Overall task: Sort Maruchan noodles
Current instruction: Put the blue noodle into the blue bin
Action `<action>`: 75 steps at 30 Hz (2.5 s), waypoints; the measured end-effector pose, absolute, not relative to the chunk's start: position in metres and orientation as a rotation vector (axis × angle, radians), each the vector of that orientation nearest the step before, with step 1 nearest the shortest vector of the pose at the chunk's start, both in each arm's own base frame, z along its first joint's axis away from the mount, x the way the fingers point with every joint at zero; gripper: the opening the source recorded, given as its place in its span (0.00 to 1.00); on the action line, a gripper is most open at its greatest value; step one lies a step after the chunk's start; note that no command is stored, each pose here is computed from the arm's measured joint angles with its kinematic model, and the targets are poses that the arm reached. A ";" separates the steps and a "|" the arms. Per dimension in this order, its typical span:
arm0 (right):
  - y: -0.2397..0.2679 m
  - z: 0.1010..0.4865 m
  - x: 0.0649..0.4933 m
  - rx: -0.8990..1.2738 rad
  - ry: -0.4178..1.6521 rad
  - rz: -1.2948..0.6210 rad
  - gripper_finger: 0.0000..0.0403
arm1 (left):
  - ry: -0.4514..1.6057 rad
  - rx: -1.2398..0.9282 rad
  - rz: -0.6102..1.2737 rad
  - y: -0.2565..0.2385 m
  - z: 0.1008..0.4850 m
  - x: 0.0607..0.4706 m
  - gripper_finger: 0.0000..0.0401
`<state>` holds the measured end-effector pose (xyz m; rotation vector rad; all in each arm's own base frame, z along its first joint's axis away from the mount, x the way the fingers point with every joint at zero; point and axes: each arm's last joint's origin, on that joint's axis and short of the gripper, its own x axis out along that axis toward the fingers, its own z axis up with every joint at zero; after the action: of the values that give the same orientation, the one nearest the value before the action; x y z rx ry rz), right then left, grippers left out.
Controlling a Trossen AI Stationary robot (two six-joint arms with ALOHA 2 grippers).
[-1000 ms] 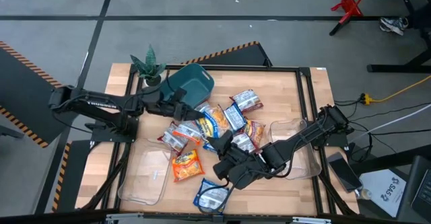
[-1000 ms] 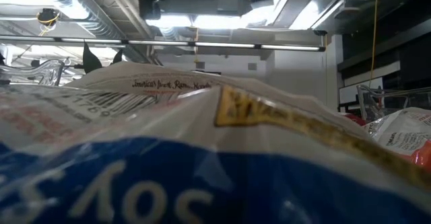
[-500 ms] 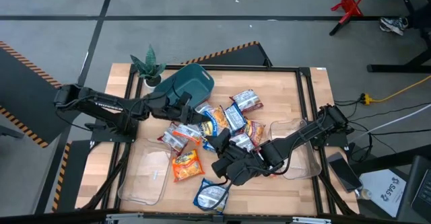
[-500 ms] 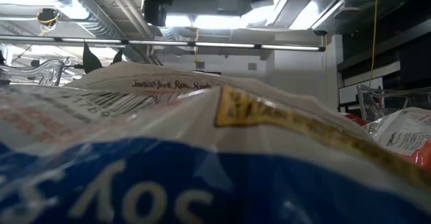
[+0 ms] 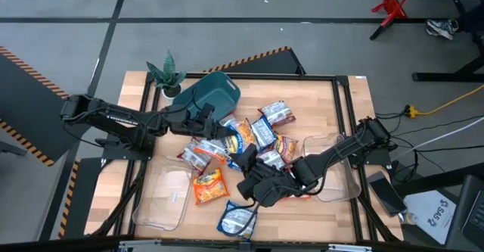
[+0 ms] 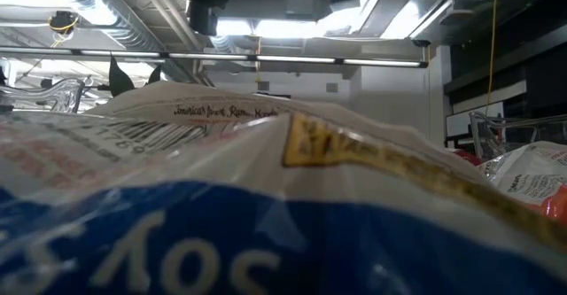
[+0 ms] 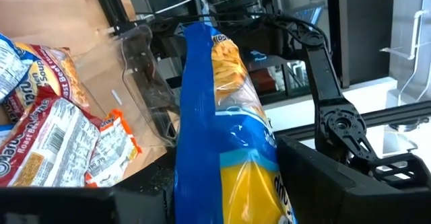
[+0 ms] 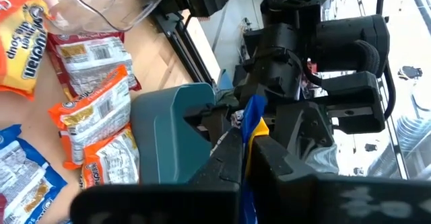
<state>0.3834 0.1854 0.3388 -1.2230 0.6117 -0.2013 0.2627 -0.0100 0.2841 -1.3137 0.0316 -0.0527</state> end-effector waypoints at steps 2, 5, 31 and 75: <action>0.184 0.339 0.384 -1.218 0.611 -0.200 0.00 | 0.035 -1.313 -0.057 -0.011 0.284 0.263 0.48; 0.182 0.339 0.385 -1.211 0.613 -0.202 0.00 | 0.040 -1.307 -0.063 -0.011 0.284 0.263 0.47; 0.181 0.338 0.386 -1.192 0.608 -0.185 0.30 | 0.044 -1.285 -0.067 -0.008 0.284 0.263 0.38; 0.219 0.332 0.341 -1.148 0.618 -0.585 0.38 | 0.197 -0.633 0.750 0.141 0.241 0.220 0.37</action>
<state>0.3414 0.2192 0.3323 -1.1477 0.6179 -0.5849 0.2203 0.1407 0.2408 -0.6327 0.1969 0.7498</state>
